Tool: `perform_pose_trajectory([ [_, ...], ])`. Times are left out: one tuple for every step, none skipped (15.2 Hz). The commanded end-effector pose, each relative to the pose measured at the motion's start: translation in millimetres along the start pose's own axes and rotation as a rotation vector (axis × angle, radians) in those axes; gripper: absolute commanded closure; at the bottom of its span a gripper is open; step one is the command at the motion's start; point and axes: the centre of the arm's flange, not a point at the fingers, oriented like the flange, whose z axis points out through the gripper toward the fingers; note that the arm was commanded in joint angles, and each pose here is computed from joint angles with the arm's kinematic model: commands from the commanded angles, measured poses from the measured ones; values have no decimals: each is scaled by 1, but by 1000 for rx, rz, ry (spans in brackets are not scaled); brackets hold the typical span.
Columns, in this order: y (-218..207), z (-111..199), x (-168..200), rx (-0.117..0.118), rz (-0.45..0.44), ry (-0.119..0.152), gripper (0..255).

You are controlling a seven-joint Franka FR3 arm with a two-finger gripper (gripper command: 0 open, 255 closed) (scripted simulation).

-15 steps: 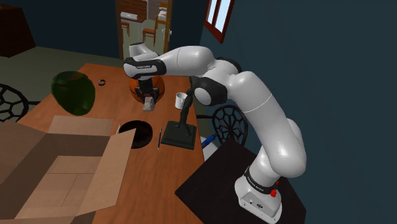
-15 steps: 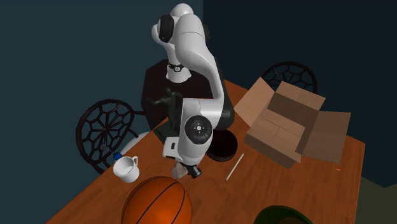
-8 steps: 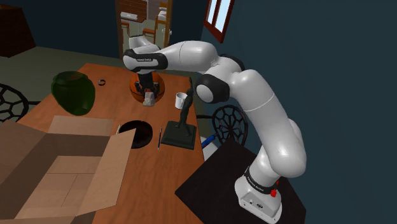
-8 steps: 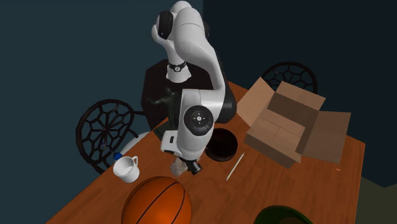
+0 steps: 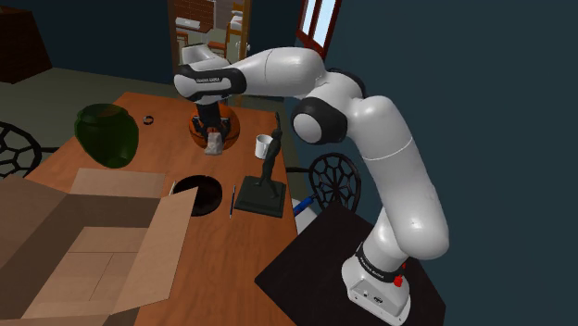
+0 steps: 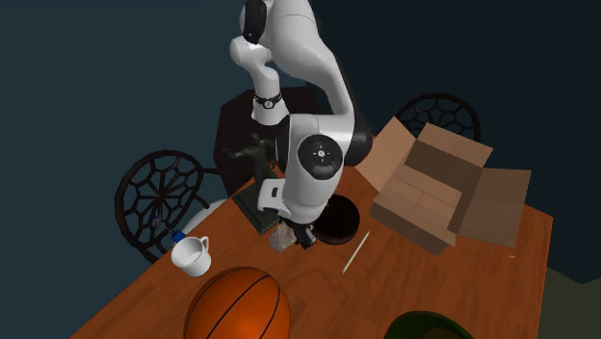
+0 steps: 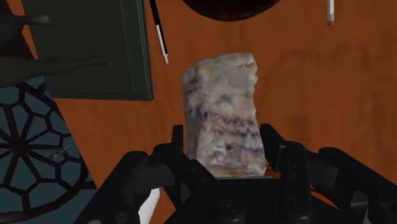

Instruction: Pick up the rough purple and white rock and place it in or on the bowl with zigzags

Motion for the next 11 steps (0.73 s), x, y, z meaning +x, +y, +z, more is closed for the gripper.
perform_pose_trajectory([
  [-2, -2, -25, 0, 1, 0, 255],
  [-2, -4, -39, 0, 1, 0, 255],
  [-2, -5, -52, 0, 1, 0, 255],
  [-1, -7, -65, 0, 1, 0, 255],
  [-1, -8, -78, 0, 1, 0, 255],
  [-1, -10, -91, 0, 1, 0, 255],
  [-1, -12, -104, 0, 1, 0, 255],
  [0, -13, -117, 0, 1, 0, 255],
  [0, -15, -130, 0, 1, 0, 255],
  [0, -16, -143, 0, 1, 0, 255],
  [0, -18, -156, 0, 1, 0, 255],
])
